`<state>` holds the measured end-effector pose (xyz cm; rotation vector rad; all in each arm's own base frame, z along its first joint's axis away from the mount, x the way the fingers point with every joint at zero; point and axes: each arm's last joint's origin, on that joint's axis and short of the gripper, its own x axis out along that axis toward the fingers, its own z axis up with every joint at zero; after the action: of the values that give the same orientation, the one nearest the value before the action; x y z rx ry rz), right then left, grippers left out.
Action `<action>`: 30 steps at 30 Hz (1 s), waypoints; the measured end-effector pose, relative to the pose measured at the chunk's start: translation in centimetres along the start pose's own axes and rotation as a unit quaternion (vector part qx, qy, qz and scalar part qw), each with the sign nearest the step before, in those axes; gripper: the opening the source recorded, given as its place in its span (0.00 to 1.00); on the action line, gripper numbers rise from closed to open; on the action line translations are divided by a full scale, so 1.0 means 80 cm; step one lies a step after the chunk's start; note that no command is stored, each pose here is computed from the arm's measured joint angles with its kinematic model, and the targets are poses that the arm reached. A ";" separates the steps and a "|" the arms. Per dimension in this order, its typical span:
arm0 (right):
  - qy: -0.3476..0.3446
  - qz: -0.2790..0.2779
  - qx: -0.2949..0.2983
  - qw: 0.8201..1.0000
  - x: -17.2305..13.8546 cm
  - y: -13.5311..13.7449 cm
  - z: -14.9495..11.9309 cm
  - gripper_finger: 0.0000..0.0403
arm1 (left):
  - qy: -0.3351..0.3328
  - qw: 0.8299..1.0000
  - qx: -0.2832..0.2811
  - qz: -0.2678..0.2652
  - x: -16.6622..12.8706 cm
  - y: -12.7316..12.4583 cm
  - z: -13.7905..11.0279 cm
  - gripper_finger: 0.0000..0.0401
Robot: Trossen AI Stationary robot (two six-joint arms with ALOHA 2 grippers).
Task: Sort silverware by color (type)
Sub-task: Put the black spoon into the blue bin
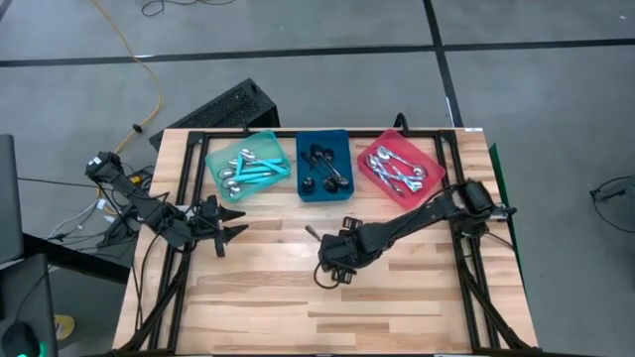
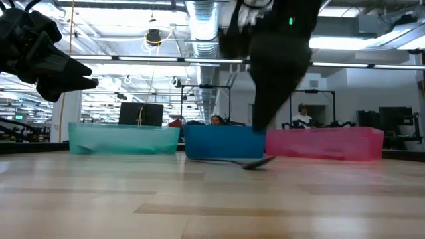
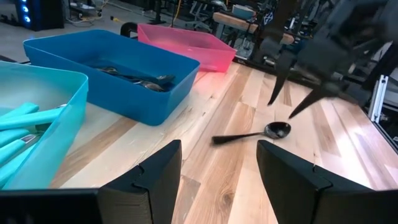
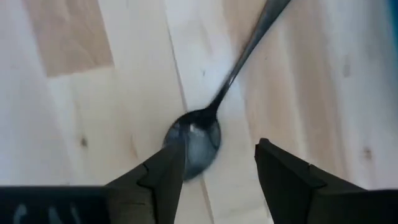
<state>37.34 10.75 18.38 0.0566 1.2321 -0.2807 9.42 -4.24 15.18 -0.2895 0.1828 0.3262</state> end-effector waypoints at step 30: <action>-0.185 -0.159 0.124 0.962 0.030 0.032 -0.016 0.54 | 0.009 1.000 0.006 0.000 0.001 -0.001 -0.003 0.48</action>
<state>37.48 13.00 15.44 0.0208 0.8238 -0.6938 9.53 -4.35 14.96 -0.2799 0.2034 0.3227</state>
